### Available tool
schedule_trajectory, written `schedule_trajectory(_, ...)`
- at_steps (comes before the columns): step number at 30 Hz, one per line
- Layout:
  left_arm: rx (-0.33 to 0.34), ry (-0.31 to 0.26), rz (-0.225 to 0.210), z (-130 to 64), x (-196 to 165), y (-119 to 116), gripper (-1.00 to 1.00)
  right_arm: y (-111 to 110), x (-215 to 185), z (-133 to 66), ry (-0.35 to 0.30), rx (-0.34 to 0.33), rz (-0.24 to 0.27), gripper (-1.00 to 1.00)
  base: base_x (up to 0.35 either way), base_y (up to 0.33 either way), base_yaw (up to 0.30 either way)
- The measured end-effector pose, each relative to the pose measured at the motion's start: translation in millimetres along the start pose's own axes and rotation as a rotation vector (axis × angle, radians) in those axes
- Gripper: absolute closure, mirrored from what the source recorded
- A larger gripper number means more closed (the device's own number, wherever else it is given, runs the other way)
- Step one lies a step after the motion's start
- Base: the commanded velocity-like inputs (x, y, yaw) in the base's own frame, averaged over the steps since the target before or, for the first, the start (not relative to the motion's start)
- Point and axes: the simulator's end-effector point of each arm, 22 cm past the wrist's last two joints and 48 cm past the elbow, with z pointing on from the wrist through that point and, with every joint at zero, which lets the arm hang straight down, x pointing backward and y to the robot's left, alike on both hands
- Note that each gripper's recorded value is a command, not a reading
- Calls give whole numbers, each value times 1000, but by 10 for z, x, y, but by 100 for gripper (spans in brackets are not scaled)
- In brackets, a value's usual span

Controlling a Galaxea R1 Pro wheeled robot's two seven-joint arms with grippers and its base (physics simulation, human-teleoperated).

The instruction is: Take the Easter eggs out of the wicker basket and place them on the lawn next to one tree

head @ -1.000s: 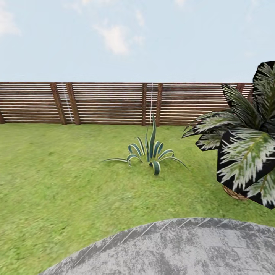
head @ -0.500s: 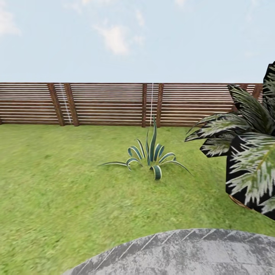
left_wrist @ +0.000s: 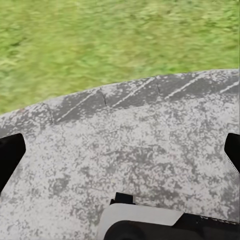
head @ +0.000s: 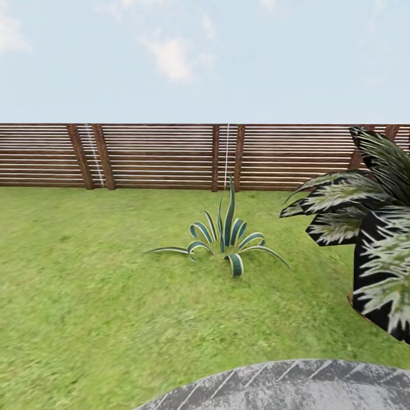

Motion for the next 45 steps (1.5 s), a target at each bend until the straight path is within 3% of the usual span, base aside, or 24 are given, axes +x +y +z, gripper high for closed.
schedule_trajectory(9,0,-5,0,-1,-10,1,-100,3,-65,15,-19,1,5,-100,332,0,0)
schedule_trajectory(11,0,-6,0,0,-13,-2,-100,24,-218,61,-55,-1,14,-100,332,0,0)
schedule_trajectory(14,-1,-6,0,0,-14,4,-100,100,-689,168,-160,-13,35,-100,332,0,0)
schedule_trajectory(18,-5,-6,-5,0,-12,16,-100,124,-897,198,-206,-18,45,-100,300,0,0)
schedule_trajectory(20,-10,-7,-13,0,-14,26,-100,128,-896,199,-206,-18,46,-100,119,0,7)
schedule_trajectory(24,-49,-9,-80,2,-19,117,-100,104,-826,192,-190,-14,43,-100,34,0,127)
schedule_trajectory(28,-65,-10,-107,1,-21,157,-100,73,-809,195,-186,-10,39,-100,5,0,249)
schedule_trajectory(37,-69,-12,-115,0,-22,156,-100,65,-799,195,-183,-8,36,-100,0,4,275)
schedule_trajectory(45,-70,-10,-114,-3,-14,168,-100,86,-793,192,-183,-16,25,-100,154,223,277)
